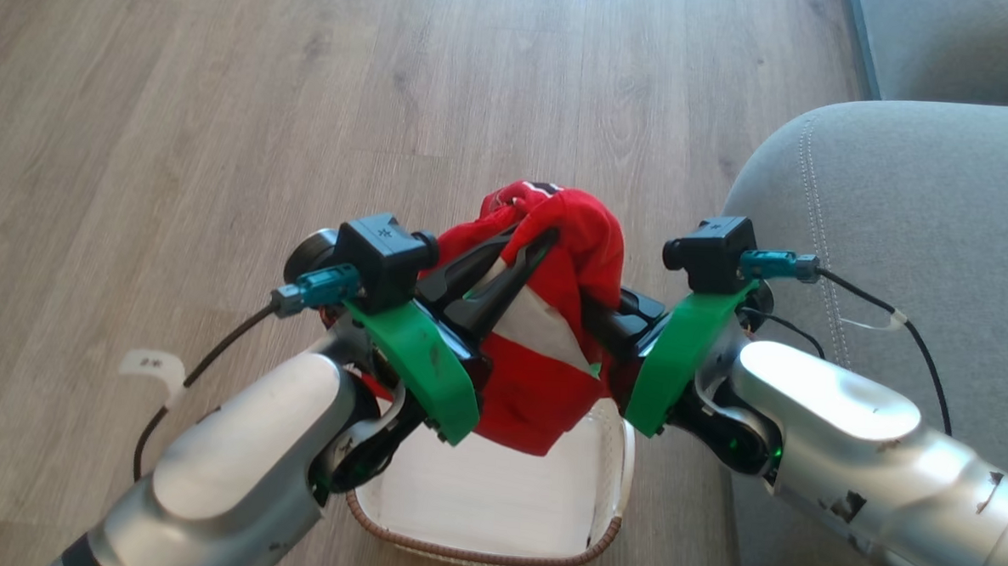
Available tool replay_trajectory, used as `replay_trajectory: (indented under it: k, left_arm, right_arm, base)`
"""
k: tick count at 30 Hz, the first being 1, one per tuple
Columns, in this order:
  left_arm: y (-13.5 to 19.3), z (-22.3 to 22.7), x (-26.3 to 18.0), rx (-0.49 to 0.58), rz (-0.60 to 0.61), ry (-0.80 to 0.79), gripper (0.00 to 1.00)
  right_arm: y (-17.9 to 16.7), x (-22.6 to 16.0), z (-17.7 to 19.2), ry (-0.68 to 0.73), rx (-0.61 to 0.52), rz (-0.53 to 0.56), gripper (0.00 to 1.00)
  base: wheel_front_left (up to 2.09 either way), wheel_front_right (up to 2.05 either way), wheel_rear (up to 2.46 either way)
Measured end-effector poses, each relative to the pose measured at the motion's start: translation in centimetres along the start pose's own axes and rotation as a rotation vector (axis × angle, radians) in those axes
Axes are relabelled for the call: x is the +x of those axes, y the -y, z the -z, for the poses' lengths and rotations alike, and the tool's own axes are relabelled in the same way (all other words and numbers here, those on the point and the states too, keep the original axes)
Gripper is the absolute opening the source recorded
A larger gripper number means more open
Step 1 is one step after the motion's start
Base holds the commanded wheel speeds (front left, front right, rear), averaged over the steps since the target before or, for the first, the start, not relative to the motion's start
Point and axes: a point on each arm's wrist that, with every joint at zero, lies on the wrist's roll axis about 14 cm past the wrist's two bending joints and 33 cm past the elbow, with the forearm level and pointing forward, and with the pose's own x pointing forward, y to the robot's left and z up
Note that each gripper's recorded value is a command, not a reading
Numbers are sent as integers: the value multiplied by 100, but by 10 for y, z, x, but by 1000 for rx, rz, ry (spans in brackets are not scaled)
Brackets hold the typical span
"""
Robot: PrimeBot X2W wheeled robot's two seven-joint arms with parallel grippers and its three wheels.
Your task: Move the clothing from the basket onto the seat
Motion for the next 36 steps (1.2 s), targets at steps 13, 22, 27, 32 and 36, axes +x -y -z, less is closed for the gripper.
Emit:
replay_trajectory:
  k: [13,22,27,32,36]
  left_arm:
    - [-3,-6,3,11,-10,19,0]
    - [-6,-4,3,8,-24,14,81]
    - [-6,-3,6,2,-21,12,100]
    - [-5,-1,10,0,-13,7,100]
    - [2,4,14,-12,11,0,100]
  right_arm:
    - [7,-3,-20,62,-2,25,0]
    - [24,-21,-38,158,17,101,0]
    - [35,-35,-42,192,10,145,0]
    - [48,-50,-55,247,0,196,0]
    - [61,-67,-74,312,-18,243,0]
  base:
    - [0,0,0]
    - [0,0,0]
    - [0,0,0]
    - [0,0,0]
    - [0,0,0]
